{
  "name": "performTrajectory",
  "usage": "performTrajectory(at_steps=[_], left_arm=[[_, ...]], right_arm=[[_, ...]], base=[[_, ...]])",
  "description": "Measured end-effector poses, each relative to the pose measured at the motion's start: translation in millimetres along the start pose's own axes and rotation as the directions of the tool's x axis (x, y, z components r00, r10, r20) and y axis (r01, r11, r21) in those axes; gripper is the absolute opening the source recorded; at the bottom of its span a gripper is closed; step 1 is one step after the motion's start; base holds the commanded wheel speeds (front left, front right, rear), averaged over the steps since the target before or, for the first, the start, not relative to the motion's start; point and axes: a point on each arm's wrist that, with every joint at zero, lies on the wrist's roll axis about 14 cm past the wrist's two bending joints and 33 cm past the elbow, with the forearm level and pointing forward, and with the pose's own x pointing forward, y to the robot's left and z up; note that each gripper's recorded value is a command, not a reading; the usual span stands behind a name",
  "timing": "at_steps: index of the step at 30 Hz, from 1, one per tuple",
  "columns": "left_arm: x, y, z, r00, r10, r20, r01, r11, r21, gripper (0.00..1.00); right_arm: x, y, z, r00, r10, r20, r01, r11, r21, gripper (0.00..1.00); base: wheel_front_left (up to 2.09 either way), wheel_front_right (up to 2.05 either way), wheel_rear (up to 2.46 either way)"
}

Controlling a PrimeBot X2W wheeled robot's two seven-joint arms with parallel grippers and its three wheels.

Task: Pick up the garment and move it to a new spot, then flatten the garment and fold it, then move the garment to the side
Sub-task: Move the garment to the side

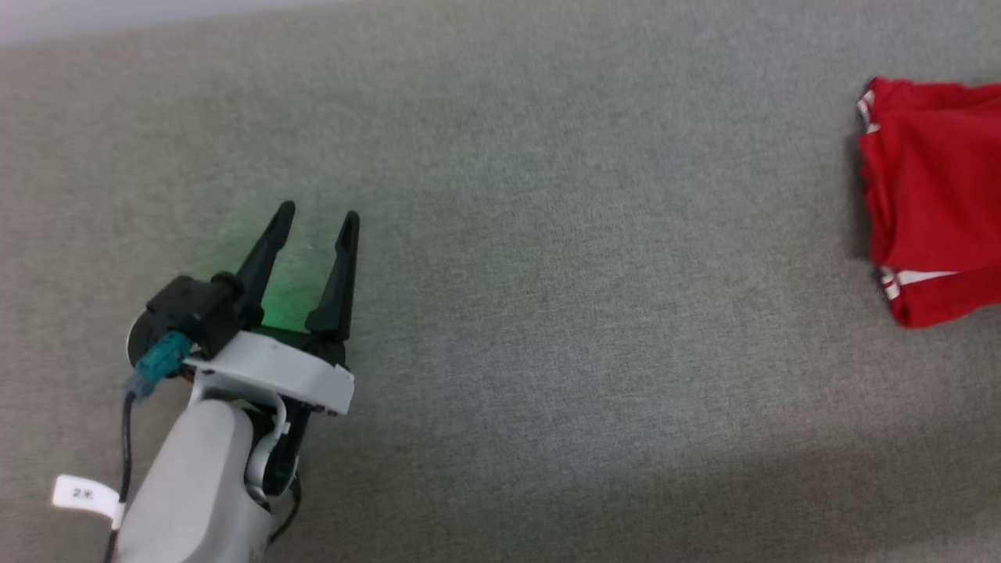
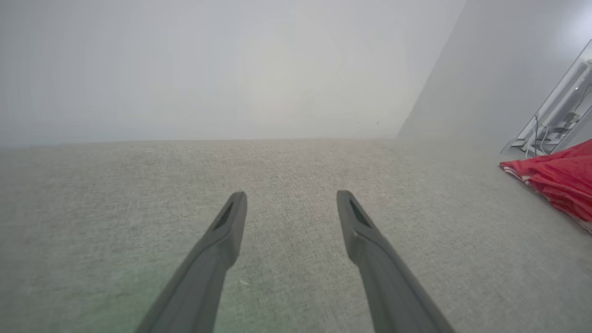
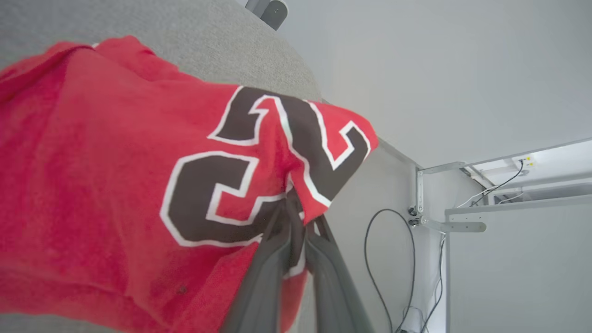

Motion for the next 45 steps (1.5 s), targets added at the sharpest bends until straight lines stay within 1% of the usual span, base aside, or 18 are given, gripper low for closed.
performTrajectory(at_steps=[4, 7, 9, 16, 20, 21, 22, 23, 24, 25, 26, 30, 34, 35, 39, 41, 43, 45], left_arm=[[7.7, -1.5, -14.8, 0.999, -0.019, -0.029, 0.019, 1.000, -0.010, 1.00], [10.1, 1.1, -23.0, 0.999, -0.021, -0.046, 0.020, 1.000, -0.016, 1.00], [10.5, 3.4, -24.9, 0.999, -0.018, -0.050, 0.017, 1.000, -0.017, 1.00], [6.5, 16.4, -26.5, 0.998, 0.011, -0.056, -0.012, 1.000, -0.016, 1.00], [2.9, 20.2, -26.3, 0.998, 0.023, -0.060, -0.024, 1.000, -0.015, 1.00], [2.1, 20.6, -25.4, 0.998, 0.025, -0.060, -0.026, 1.000, -0.013, 1.00], [1.2, 21.2, -24.2, 0.998, 0.027, -0.059, -0.028, 1.000, -0.012, 1.00], [0.2, 21.5, -23.2, 0.998, 0.030, -0.058, -0.030, 0.999, -0.010, 1.00], [-1.1, 22.1, -21.9, 0.998, 0.033, -0.058, -0.034, 0.999, -0.010, 1.00], [-2.2, 22.5, -20.2, 0.998, 0.036, -0.055, -0.036, 0.999, -0.008, 1.00], [-3.7, 22.9, -18.6, 0.998, 0.039, -0.054, -0.039, 0.999, -0.007, 1.00], [-11.8, 21.9, -12.2, 0.998, 0.049, -0.049, -0.049, 0.999, -0.003, 1.00], [-23.0, 21.1, -2.0, 0.997, 0.065, -0.036, -0.065, 0.998, -0.001, 1.00], [-26.7, 21.2, 0.6, 0.997, 0.070, -0.033, -0.070, 0.998, 0.000, 1.00], [-43.5, 21.9, 13.2, 0.995, 0.094, -0.015, -0.094, 0.996, -0.005, 1.00], [-54.0, 24.9, 19.7, 0.994, 0.110, -0.008, -0.110, 0.994, 0.005, 1.00], [-65.5, 28.3, 25.4, 0.992, 0.128, -0.001, -0.128, 0.992, 0.014, 1.00], [-77.1, 30.5, 30.0, 0.989, 0.147, 0.005, -0.147, 0.989, 0.015, 1.00]], right_arm=[[11.5, -8.0, -10.7, 0.999, -0.031, -0.024, 0.029, 0.995, -0.098, 0.00], [21.3, -12.2, -18.5, 0.997, -0.053, -0.050, 0.045, 0.988, -0.151, 0.00], [28.8, -10.0, -24.3, 0.996, -0.057, -0.069, 0.045, 0.985, -0.168, 0.00], [53.7, 7.6, -33.7, 0.993, -0.048, -0.106, 0.033, 0.990, -0.140, 0.00], [60.8, 18.3, -42.4, 0.990, -0.039, -0.134, 0.025, 0.995, -0.100, 0.00], [60.9, 17.5, -43.0, 0.990, -0.044, -0.136, 0.032, 0.996, -0.085, 0.04], [60.6, 15.9, -43.3, 0.989, -0.050, -0.138, 0.039, 0.996, -0.080, 0.27], [59.9, 14.5, -43.8, 0.989, -0.055, -0.138, 0.045, 0.996, -0.075, 0.46], [59.5, 13.9, -42.6, 0.990, -0.058, -0.130, 0.050, 0.997, -0.065, 0.71], [59.0, 14.1, -41.3, 0.990, -0.060, -0.124, 0.053, 0.997, -0.059, 0.89], [58.0, 13.6, -41.3, 0.990, -0.064, -0.123, 0.058, 0.997, -0.052, 1.00], [50.4, 9.4, -38.4, 0.992, -0.078, -0.101, 0.075, 0.997, -0.033, 1.00], [40.5, 3.9, -23.5, 0.995, -0.095, -0.034, 0.095, 0.995, 0.005, 1.00], [37.9, 3.7, -18.9, 0.995, -0.098, -0.014, 0.099, 0.995, 0.030, 1.00], [25.3, 3.0, 6.8, 0.987, -0.119, 0.103, 0.106, 0.986, 0.126, 1.00], [17.0, 3.5, 17.1, 0.978, -0.130, 0.161, 0.105, 0.982, 0.155, 1.00], [9.4, 11.7, 27.2, 0.967, -0.131, 0.221, 0.086, 0.976, 0.202, 1.00], [2.1, 24.7, 34.7, 0.956, -0.118, 0.269, 0.056, 0.972, 0.228, 1.00]], base=[[0.00, 0.00, 0.00], [0.00, 0.00, 0.00], [0.00, 0.00, 0.00], [0.00, 0.00, 0.00], [0.00, 0.00, 0.00], [0.00, 0.00, 0.00], [0.00, 0.00, 0.00], [0.00, 0.00, 0.00], [0.00, 0.00, 0.00], [0.00, 0.00, 0.00], [0.00, 0.00, 0.00], [0.00, 0.00, 0.00], [0.00, 0.00, 0.00], [0.00, 0.00, 0.00], [0.00, 0.00, 0.00], [0.00, 0.00, 0.00], [0.00, 0.00, 0.00], [0.00, 0.00, 0.00]])
